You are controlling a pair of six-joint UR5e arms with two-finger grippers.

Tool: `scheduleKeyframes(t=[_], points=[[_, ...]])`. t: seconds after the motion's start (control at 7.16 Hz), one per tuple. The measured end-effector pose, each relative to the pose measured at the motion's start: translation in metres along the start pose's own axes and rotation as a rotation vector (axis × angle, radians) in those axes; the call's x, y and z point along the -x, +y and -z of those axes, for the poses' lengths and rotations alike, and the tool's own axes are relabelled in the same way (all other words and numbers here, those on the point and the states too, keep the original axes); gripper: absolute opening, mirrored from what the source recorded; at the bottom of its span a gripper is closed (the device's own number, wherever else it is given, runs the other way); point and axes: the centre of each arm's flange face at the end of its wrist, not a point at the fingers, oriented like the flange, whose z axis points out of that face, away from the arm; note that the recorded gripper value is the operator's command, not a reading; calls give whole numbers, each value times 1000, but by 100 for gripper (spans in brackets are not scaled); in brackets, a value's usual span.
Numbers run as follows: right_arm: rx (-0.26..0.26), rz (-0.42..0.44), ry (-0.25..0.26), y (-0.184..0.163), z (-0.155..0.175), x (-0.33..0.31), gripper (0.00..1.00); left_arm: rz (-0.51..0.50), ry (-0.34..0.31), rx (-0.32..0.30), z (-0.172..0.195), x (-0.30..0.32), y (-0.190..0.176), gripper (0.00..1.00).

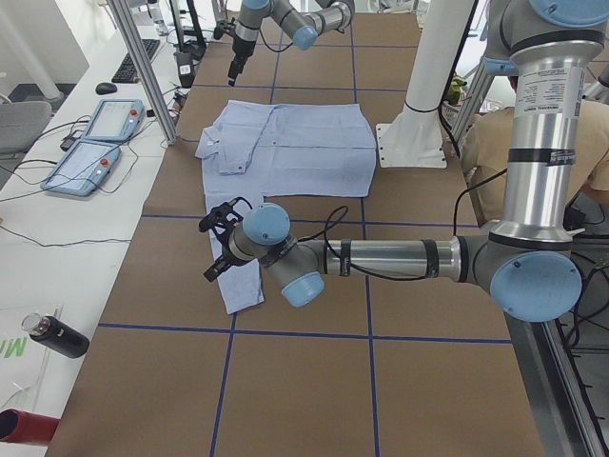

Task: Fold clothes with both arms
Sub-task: 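Release the sleeve with the right gripper while the left gripper reaches the other cuff, then grasp the cuff of the sleeve nearest the left gripper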

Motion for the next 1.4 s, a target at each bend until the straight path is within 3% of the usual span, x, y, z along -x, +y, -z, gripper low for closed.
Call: scheduleKeyframes(t=[0.28,0.56,0.84,1.12,1.4], points=[[61,91,-14,-10,19,-170,100,116,-73,-56,-49,-27,11,100],[116,151,-27,-11,35,-321,100,199,-90,-71,-79,-41,33,100],[106,201,-35,14,42,-447,100,236,-79,-76,-98,-37,74,99],[87,216,-50,32,48,-499,100,245,-79,-85,-122,-48,106,95],[77,220,-55,34,52,-506,100,235,-61,-68,-137,-66,122,90]])
